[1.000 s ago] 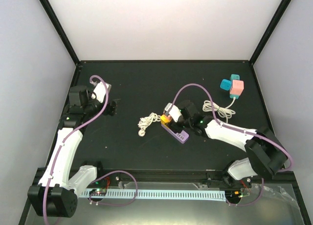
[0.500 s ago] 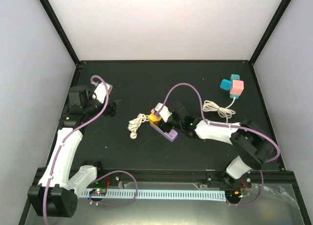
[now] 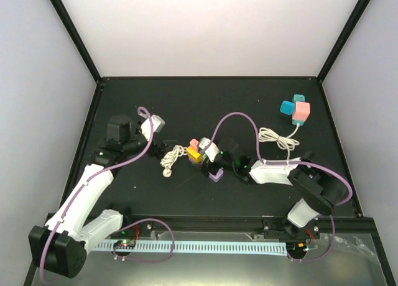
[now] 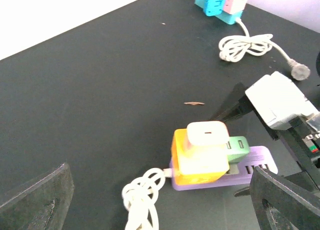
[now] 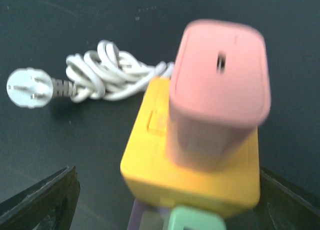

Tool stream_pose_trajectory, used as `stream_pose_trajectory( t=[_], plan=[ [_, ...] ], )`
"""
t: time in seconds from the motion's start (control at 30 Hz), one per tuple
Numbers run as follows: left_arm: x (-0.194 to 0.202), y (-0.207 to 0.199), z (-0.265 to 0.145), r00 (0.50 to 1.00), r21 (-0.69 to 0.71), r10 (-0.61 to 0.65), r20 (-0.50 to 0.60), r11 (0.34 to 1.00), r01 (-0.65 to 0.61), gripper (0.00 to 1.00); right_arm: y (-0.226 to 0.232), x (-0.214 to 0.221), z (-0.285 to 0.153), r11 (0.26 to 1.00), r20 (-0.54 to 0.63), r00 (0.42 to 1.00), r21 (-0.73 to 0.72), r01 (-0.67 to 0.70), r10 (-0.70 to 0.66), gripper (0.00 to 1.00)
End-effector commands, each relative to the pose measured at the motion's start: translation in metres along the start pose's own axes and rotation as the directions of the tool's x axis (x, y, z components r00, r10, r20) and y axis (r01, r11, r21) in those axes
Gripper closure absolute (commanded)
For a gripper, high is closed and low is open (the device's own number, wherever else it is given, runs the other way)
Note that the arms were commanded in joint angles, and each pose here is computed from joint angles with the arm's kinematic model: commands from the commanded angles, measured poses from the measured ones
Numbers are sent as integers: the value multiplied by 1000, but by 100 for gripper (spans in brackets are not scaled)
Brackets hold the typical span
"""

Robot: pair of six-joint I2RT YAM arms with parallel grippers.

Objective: Pull the plug off the socket

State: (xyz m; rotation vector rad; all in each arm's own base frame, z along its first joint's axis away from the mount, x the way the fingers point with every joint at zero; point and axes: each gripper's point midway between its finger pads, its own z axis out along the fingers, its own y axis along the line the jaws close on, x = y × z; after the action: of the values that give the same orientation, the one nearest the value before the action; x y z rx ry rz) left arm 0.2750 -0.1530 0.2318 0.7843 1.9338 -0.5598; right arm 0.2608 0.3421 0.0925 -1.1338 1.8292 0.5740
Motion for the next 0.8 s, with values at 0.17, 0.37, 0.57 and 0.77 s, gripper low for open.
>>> stream_pose_trajectory(
  t=[0.17,0.37,0.57,0.77],
  plan=[
    [6,-38,44,999,100,23,-21,995,-21,1,-9,-11,-12,997,121,992,73,-36,27,15],
    [18,-57,67,997,164,30,-74,986,-17,8,-8,-11,-2,998,130,991,59,-29,21,18],
    [22,-58,85,990,174,11,-137,985,14,13,-2,-9,6,999,138,990,18,-47,44,24],
    [41,-59,106,974,169,14,-225,985,24,17,-7,-9,8,998,150,988,48,-28,20,27]
  ],
)
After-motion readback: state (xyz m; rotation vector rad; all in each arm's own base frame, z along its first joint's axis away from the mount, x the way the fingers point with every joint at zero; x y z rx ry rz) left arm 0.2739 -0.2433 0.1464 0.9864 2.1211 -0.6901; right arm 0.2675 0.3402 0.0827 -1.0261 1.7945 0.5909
